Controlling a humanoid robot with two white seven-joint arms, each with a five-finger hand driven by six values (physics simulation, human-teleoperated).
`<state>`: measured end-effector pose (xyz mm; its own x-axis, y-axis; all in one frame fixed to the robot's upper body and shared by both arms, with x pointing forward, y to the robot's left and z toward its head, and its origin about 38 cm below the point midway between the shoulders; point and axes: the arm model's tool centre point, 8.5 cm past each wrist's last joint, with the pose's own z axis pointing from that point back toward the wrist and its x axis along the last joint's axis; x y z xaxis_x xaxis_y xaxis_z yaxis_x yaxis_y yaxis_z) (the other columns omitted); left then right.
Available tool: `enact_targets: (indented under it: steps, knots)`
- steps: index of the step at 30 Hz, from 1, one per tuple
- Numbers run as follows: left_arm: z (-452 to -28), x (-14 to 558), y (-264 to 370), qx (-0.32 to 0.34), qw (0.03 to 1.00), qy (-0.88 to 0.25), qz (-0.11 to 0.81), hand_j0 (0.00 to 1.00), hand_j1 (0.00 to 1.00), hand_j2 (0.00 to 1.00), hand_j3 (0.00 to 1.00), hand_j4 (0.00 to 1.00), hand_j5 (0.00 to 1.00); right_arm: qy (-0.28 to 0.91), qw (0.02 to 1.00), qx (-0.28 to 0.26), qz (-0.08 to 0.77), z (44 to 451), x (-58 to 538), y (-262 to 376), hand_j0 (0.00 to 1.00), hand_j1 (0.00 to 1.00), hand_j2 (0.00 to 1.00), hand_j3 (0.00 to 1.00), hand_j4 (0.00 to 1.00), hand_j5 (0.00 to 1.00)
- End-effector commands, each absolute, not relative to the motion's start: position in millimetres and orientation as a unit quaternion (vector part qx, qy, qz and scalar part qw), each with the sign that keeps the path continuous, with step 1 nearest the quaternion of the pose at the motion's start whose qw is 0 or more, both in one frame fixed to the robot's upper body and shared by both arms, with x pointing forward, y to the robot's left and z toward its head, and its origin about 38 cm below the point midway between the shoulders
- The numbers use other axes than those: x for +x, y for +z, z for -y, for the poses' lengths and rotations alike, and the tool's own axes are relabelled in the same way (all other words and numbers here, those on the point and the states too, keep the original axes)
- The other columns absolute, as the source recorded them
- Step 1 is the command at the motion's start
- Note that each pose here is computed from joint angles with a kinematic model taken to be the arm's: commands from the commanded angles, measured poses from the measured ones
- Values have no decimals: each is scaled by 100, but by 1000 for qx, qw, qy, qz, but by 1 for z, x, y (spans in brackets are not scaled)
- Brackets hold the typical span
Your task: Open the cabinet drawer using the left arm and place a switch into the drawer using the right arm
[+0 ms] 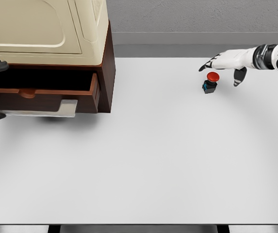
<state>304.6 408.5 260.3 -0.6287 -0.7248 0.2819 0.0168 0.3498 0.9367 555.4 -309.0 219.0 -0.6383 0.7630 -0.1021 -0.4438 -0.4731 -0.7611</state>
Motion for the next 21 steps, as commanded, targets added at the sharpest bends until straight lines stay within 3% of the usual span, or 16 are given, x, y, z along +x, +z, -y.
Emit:
enact_targets:
  steps: [1, 21]
  knots:
    - [-399, 305, 247, 219, 366, -515, 743, 100, 100, 100, 100, 100, 100, 829, 363, -221, 363, 308, 556, 220, 100, 100, 100, 100, 100, 100]
    - [-382, 310, 236, 196, 368, -507, 754, 100, 100, 100, 100, 100, 100, 846, 342, -202, 356, 277, 556, 203, 100, 100, 100, 100, 100, 100]
